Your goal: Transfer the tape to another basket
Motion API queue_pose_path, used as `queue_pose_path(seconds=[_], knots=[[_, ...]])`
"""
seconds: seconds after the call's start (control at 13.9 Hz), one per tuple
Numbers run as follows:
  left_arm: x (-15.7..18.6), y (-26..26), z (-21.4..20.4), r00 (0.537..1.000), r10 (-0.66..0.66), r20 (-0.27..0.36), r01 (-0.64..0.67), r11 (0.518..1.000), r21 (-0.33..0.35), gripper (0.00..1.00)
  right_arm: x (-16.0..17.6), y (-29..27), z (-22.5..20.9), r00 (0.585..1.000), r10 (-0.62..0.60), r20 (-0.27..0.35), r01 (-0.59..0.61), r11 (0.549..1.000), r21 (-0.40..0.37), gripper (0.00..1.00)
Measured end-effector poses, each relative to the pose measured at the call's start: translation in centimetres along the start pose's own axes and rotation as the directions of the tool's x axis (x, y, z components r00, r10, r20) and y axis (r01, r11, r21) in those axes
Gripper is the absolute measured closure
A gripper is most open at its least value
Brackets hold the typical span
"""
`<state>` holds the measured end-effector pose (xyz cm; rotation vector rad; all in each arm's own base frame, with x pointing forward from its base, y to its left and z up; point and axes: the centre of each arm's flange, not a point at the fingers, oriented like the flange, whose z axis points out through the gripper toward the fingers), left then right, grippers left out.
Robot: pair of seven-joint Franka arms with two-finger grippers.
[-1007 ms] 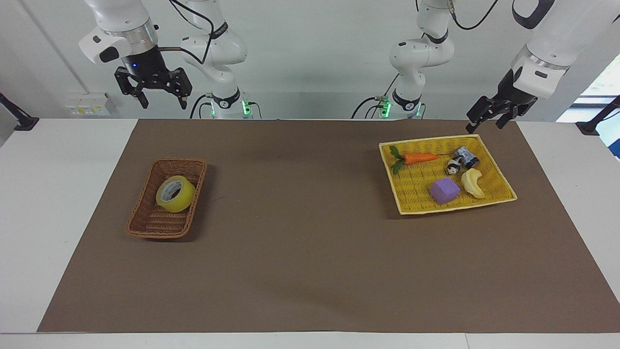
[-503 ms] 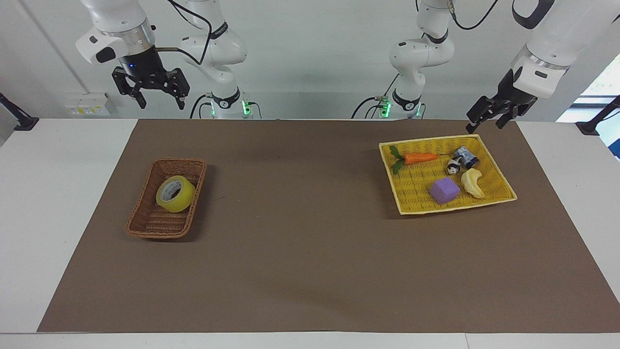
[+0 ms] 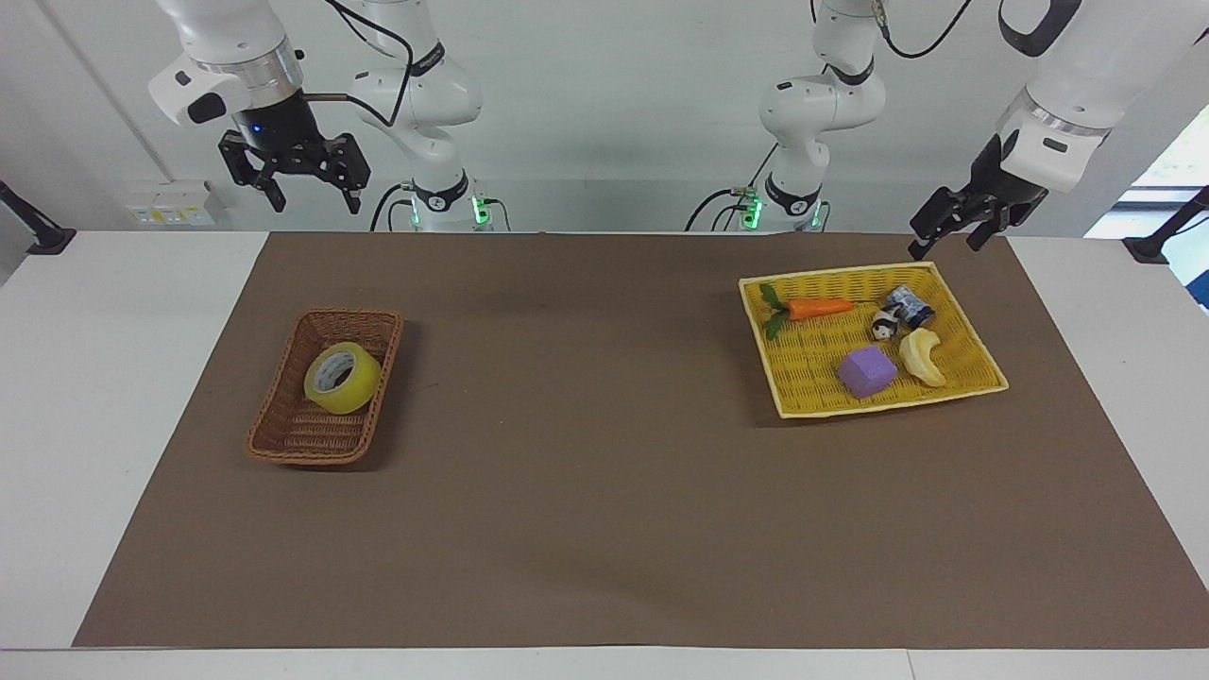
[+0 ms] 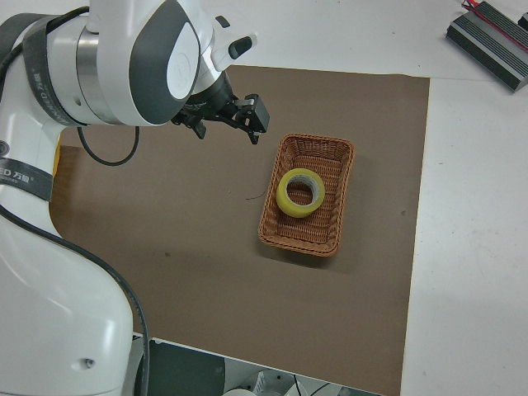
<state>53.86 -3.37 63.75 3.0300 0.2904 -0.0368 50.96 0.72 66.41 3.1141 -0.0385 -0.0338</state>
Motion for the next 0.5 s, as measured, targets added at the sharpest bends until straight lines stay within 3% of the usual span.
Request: queue_pose_path(seconds=[0.5], knots=[[0.0,0.0,0.0,1.0,0.0,0.0,0.0,1.0,0.0,0.0,0.0,0.0,0.15,1.0,0.0,0.004,0.0,1.0,0.0,0.0]])
